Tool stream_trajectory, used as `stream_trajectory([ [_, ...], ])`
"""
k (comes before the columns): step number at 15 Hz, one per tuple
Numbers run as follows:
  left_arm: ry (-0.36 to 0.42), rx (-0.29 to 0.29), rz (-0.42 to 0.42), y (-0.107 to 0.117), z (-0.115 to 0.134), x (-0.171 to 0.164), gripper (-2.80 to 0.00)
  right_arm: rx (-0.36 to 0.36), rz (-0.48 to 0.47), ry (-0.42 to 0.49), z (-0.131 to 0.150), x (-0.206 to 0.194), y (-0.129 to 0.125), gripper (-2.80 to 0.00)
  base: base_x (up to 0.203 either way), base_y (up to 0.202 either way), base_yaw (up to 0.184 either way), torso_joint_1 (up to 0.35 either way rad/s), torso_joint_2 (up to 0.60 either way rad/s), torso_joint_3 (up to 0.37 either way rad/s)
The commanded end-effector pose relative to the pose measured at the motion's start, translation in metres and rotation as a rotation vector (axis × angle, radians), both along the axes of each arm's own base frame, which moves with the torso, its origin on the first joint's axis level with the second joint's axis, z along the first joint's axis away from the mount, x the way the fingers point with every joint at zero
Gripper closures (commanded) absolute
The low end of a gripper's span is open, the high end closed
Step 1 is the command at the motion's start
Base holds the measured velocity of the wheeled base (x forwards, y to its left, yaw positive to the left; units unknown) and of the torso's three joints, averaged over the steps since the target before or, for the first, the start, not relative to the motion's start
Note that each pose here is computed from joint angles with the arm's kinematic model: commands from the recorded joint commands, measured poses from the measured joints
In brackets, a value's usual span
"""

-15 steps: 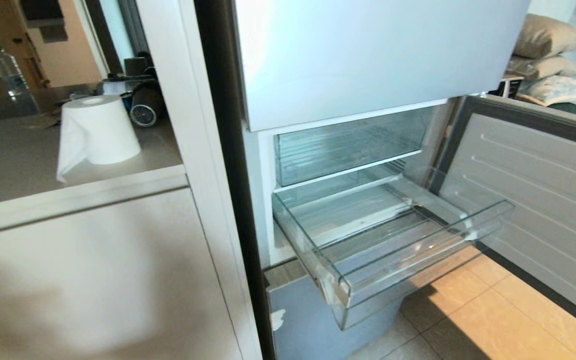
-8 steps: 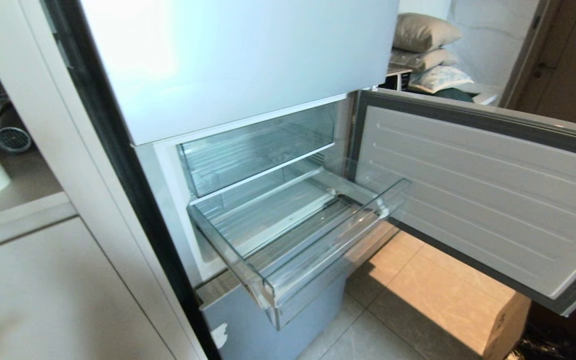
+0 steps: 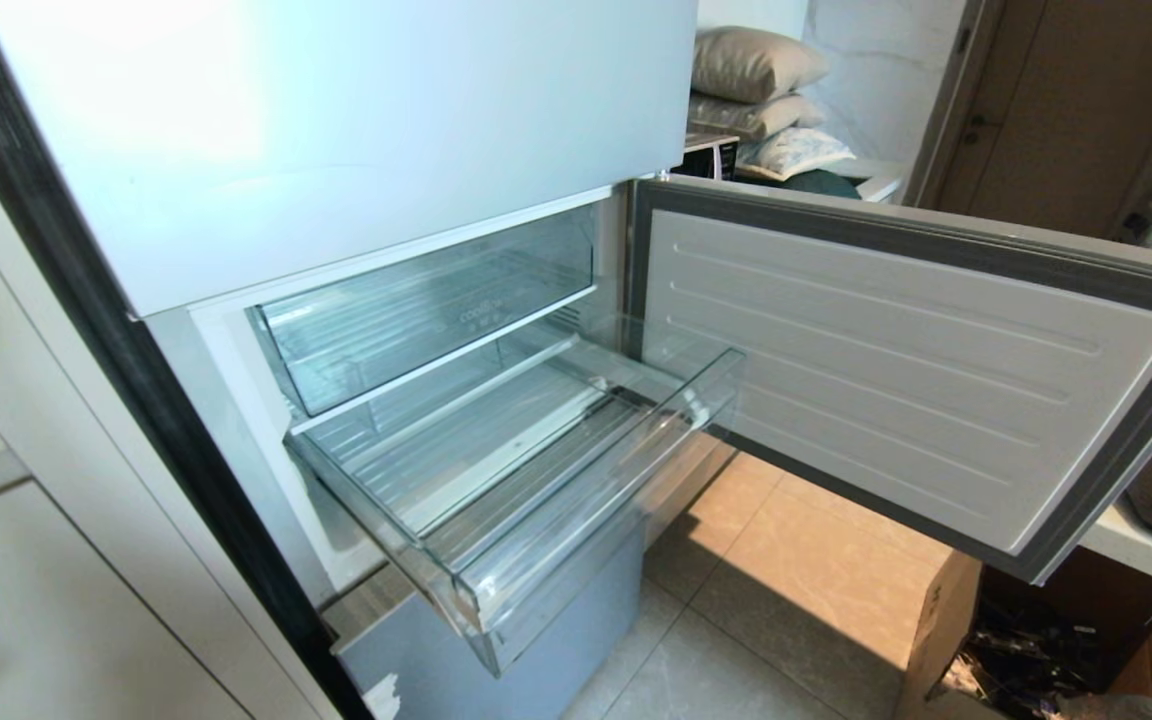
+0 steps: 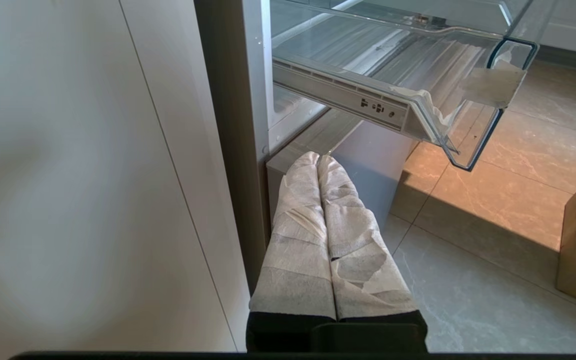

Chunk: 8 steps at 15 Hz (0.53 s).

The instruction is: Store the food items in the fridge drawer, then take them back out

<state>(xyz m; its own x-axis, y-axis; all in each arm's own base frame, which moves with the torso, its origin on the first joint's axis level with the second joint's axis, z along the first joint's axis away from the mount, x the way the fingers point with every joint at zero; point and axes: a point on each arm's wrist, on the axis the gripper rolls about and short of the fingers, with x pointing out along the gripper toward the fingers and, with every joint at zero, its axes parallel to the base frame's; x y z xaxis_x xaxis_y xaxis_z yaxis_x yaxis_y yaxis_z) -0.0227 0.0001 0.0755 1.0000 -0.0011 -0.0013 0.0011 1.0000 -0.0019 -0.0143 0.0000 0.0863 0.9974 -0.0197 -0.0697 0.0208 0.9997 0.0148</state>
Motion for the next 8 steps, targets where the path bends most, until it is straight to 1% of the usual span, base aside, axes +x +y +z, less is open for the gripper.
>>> stream_trajectory([
  [1,0.0,0.0,0.0,0.0,0.0,0.0,0.0,0.093,-0.044,0.092,0.014,0.015,0.0,0.0,0.0,0.0,0.0,0.0,0.0,0.0],
  [2,0.0,-0.001,0.0,0.0,0.0,0.0,0.0,0.157,-0.106,0.12,0.024,0.025,-0.001,0.0,0.0,0.0,0.0,0.0,0.0,0.0],
  [3,0.0,-0.001,0.0,0.0,0.0,0.0,0.0,0.209,-0.188,0.162,0.031,0.038,-0.004,0.0,0.0,0.0,0.0,0.0,0.0,0.0],
  [4,0.0,-0.001,0.0,0.0,0.0,0.0,0.0,0.255,-0.305,0.194,0.037,0.05,-0.01,0.0,0.0,0.0,0.0,0.0,0.0,0.0],
  [5,0.0,0.0,0.0,0.0,0.0,0.0,0.0,0.3,-0.424,0.204,0.042,0.06,-0.018,0.0,0.0,0.0,0.0,0.0,0.0,0.0],
  [6,0.0,-0.001,0.0,0.0,0.0,0.0,0.0,0.344,-0.539,0.216,0.045,0.071,-0.03,0.0,0.0,0.0,0.0,0.0,0.0,0.0],
  [7,0.0,0.0,0.0,0.0,0.0,0.0,0.0,0.392,-0.629,0.227,0.047,0.08,-0.046,0.0,0.0,0.0,0.0,0.0,0.0,0.0],
  [8,0.0,-0.001,0.0,0.0,0.0,0.0,0.0,0.436,-0.683,0.237,0.048,0.089,-0.062,0.0,0.0,0.0,0.0,0.0,0.0,0.0],
])
